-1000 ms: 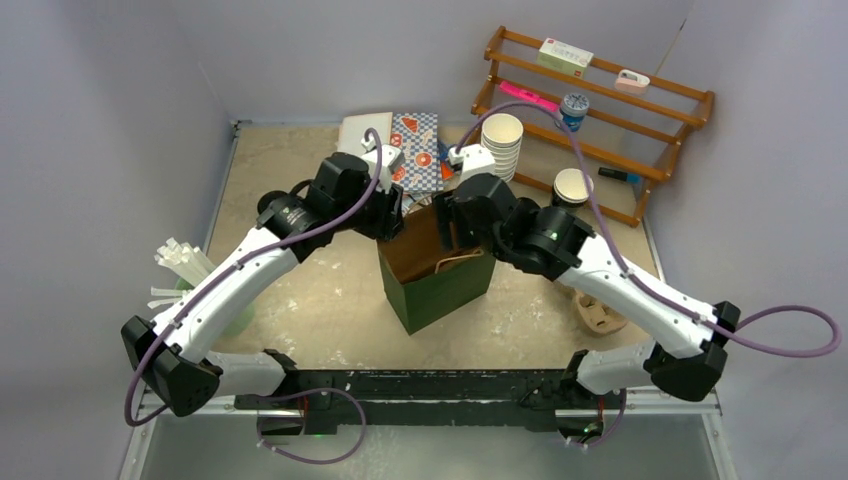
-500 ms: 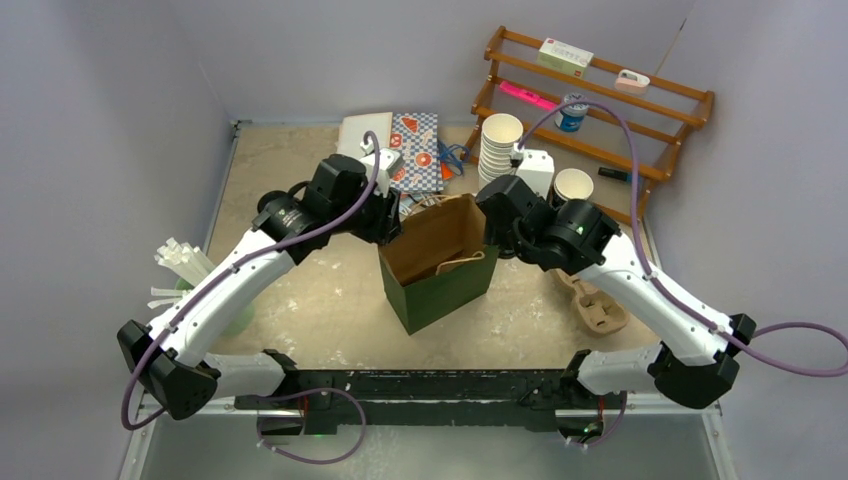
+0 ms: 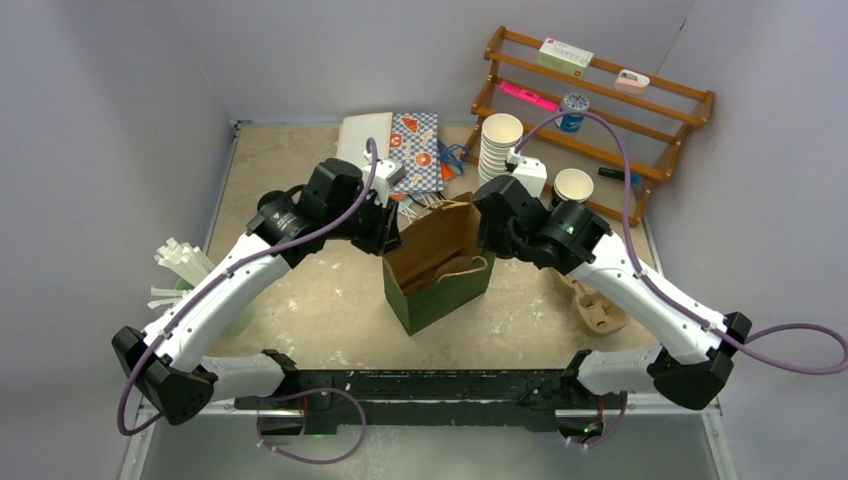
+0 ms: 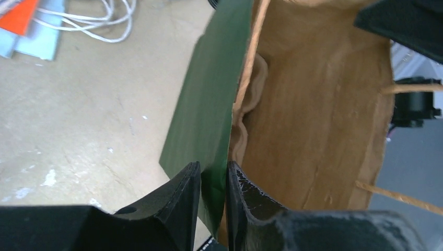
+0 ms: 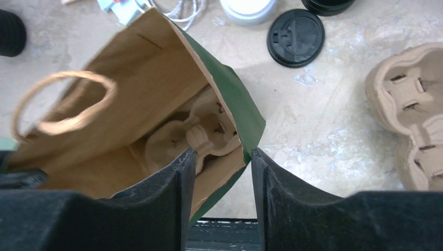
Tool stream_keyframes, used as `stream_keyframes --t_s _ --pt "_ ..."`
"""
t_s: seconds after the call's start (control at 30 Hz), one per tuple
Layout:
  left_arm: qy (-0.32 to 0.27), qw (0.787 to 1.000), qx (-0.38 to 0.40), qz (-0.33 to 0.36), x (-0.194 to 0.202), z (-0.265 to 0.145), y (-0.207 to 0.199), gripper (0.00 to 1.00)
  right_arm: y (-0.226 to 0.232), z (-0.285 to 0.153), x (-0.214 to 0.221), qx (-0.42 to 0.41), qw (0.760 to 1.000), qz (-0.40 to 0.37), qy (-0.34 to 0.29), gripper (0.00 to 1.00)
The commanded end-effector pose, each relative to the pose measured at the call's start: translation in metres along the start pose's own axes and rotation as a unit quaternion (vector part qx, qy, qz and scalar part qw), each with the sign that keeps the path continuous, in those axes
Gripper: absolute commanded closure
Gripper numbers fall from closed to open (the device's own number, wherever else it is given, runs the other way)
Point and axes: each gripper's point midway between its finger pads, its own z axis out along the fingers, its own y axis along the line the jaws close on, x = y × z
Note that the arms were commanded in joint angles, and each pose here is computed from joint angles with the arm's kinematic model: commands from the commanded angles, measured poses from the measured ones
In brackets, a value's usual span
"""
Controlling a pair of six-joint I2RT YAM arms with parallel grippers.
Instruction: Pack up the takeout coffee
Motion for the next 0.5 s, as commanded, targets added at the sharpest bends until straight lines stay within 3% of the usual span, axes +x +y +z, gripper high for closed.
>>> stream_keyframes --t_s 0.0,0.2,0.47 --pt "0.016 0.997 0.077 -0.022 0.014 -0.017 -0.029 0.74 0.025 -0.005 -0.022 -0.04 0.999 0.005 -0.02 0.58" --pt "0.029 0.99 0.134 -0.046 0.03 -0.031 -0.05 0.72 0.054 0.003 -0.034 -0.082 0.995 -0.045 -0.019 0.66" --pt "0.015 0.979 0.196 -0.058 0.031 -0.059 -0.076 0.59 0.097 0.022 -0.047 -0.112 0.989 -0.095 -0.009 0.64"
